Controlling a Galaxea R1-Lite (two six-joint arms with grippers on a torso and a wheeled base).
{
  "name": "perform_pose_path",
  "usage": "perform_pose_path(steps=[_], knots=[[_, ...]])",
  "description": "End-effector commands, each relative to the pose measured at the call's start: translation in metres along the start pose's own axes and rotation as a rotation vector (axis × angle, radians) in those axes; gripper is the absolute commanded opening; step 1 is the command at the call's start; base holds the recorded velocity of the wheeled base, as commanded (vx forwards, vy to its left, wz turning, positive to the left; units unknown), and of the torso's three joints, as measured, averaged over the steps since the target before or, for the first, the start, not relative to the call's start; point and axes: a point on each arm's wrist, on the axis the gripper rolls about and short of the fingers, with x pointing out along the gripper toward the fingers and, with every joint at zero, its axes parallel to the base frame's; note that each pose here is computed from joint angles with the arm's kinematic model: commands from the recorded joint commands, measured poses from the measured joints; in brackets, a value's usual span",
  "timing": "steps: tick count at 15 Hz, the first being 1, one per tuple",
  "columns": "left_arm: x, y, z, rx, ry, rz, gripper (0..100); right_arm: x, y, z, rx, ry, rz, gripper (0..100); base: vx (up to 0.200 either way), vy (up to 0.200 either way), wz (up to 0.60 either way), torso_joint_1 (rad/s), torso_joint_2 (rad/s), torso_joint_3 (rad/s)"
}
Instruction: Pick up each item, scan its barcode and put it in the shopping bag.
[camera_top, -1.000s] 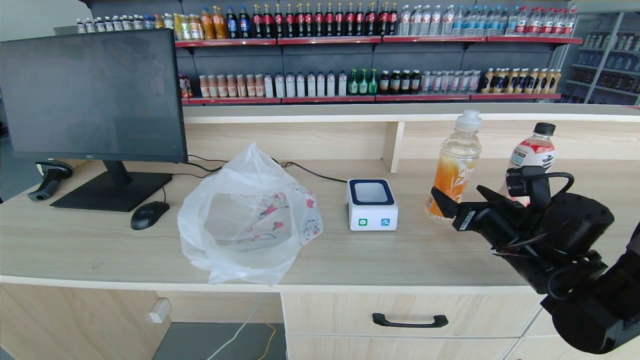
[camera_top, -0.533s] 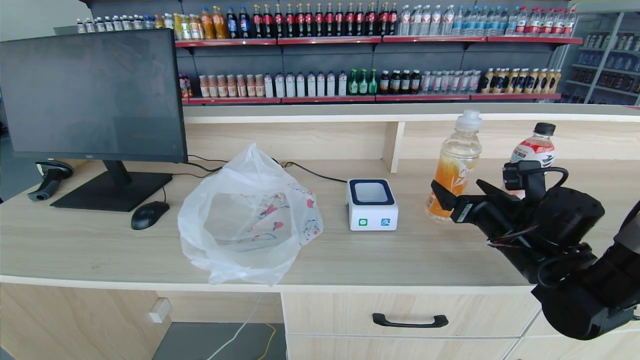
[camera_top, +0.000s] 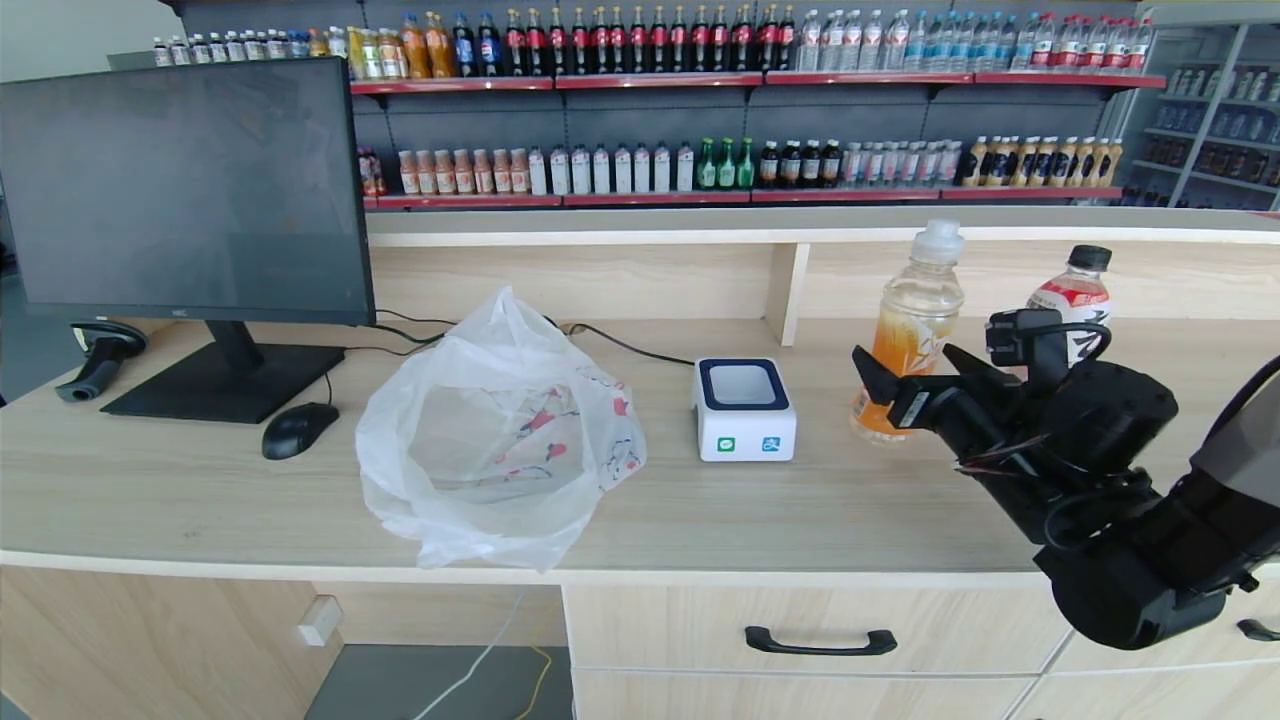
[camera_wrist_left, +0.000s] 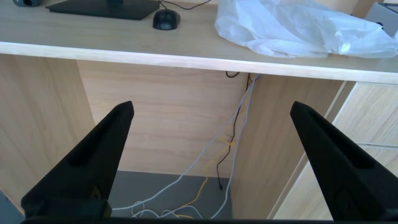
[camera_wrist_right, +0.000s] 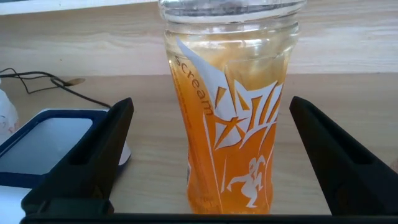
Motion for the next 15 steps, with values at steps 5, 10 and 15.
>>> perform_pose_path(steps=[5, 10, 15], knots=[[0.0, 0.0, 0.0, 0.0, -0.002, 0.0, 100, 0.019, 0.001, -0.005, -0.004, -0.027, -0.002, 100, 0.0, 0.0, 0.0, 0.0, 0.0, 0.0], [0.0, 0.0, 0.0, 0.0, 0.0, 0.0, 100, 0.028, -0.001, -0.011, -0.012, -0.032, -0.004, 100, 0.0, 0.0, 0.0, 0.0, 0.0, 0.0], [0.0, 0.0, 0.0, 0.0, 0.0, 0.0, 100, 0.04, 0.0, -0.013, -0.01, -0.057, -0.005, 100, 0.0, 0.0, 0.0, 0.0, 0.0, 0.0]])
